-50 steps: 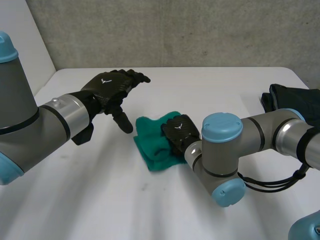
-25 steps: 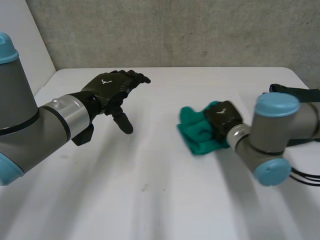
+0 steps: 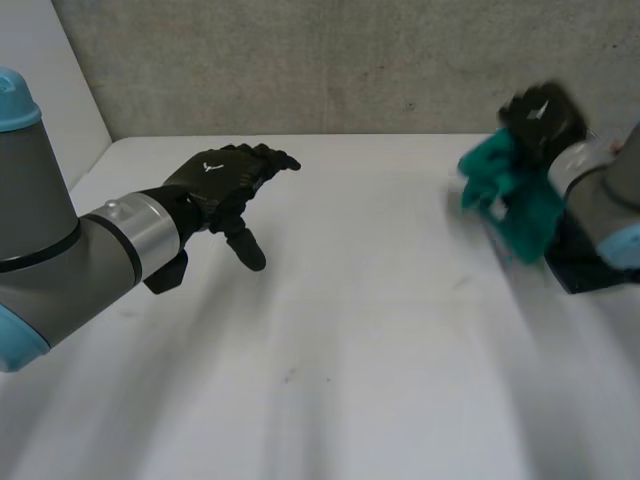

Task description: Fold the laundry.

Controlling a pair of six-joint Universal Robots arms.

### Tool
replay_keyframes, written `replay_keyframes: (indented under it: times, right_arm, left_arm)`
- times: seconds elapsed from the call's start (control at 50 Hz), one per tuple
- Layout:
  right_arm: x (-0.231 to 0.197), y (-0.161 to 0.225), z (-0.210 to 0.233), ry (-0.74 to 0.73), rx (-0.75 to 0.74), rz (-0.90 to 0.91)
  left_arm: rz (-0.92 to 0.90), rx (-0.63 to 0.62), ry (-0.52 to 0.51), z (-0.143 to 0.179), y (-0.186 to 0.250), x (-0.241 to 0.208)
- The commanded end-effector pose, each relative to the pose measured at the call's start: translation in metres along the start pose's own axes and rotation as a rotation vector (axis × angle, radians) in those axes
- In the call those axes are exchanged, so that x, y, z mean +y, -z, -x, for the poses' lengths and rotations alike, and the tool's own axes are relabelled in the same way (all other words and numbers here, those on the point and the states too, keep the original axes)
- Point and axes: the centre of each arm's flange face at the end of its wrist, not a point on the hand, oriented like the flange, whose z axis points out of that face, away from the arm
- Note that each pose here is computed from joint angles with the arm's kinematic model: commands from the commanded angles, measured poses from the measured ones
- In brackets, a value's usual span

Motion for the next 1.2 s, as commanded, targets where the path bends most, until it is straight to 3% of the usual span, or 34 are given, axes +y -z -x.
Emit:
replay_keyframes:
  times: [0.02,0.12,0.3,0.38,0.58,0.74,0.92,1.04,1.2]
  right_arm:
    - [-0.014,-0.013,-0.089,0.033,0.164,-0.088]
    - [0.008,-0.009,-0.110,-0.004,0.150,-0.058]
    - [0.101,0.013,-0.102,-0.071,0.108,0.157]
    - [0.121,0.017,-0.093,-0.091,0.099,0.195]
    - [0.098,0.010,-0.113,-0.062,0.149,0.134]
    - [0.042,-0.007,-0.106,-0.058,0.160,0.012]
    - [-0.008,-0.018,-0.126,-0.192,0.274,-0.110]
    - [0.003,-0.019,-0.116,-0.248,0.246,-0.079]
    - [0.092,-0.005,-0.087,-0.291,0.189,0.131]
  left_arm:
    - [0.005,0.001,0.001,-0.001,0.000,0.002]
    - [-0.008,0.002,-0.004,-0.001,-0.001,0.001]
    - [-0.004,0.010,-0.004,-0.005,-0.001,0.003]
    - [0.002,0.013,-0.002,-0.005,-0.001,0.005]
    - [0.002,0.014,-0.003,-0.006,-0.001,0.005]
    - [0.000,0.011,-0.003,-0.005,-0.001,0.005]
    - [0.003,0.016,-0.001,-0.006,-0.001,0.006]
    - [0.007,0.022,-0.001,-0.009,-0.001,0.007]
    - [0.016,0.030,0.000,-0.011,-0.006,0.013]
